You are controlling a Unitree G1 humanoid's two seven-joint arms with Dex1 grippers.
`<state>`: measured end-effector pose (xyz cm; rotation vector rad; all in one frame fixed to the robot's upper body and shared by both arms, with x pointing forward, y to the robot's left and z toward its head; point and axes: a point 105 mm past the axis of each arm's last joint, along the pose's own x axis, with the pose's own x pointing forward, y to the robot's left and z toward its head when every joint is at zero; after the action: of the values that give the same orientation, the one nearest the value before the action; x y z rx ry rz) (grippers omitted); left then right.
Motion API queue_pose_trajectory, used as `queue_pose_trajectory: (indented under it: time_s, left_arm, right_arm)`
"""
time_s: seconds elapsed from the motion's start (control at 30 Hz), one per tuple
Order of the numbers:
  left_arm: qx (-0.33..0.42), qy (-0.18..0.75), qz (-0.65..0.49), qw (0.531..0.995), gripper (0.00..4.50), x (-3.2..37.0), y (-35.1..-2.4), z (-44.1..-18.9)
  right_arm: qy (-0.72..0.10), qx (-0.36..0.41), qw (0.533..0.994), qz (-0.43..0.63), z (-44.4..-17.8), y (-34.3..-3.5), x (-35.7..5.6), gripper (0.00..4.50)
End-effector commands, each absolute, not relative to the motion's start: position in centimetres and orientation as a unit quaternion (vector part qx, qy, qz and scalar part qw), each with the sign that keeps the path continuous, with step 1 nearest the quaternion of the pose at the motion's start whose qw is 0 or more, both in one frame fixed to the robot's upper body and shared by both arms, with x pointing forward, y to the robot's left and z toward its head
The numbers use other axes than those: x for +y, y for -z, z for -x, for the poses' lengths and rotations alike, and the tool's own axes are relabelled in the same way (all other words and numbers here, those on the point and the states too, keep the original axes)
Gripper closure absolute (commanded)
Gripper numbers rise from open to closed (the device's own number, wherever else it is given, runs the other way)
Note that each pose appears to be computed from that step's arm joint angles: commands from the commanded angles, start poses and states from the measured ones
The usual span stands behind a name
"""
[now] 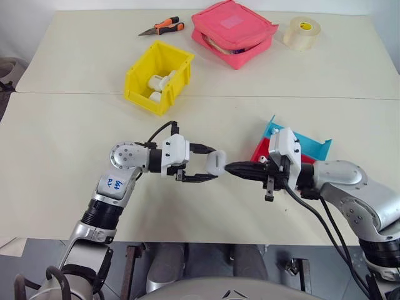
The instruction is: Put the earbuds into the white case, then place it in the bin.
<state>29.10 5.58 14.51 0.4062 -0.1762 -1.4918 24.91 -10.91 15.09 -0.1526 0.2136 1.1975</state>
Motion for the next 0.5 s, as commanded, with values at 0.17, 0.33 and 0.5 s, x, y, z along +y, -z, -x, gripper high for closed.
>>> queue_pose_trajectory:
  time_s: [0.17, 0.33, 0.5]
  left_arm:
    - [-0.153, 0.59, -0.111, 0.785, 1.73, 8.6, -17.4, -29.3]
    - [-0.133, 0.438, -0.06, 0.887, 1.73, 14.1, -16.7, -30.9]
    - [-0.151, 0.273, 0.013, 0.95, 1.73, 19.6, -17.5, -32.2]
  right_arm:
    - [-0.518, -0.027, 0.854, 0.03, -23.9, -18.0, -13.7, 3.9]
    - [-0.457, -0.142, 0.876, 0.057, -24.0, -20.4, -14.7, 2.24]
    - [-0.396, -0.207, 0.89, 0.087, -24.2, -21.7, -15.5, 0.49]
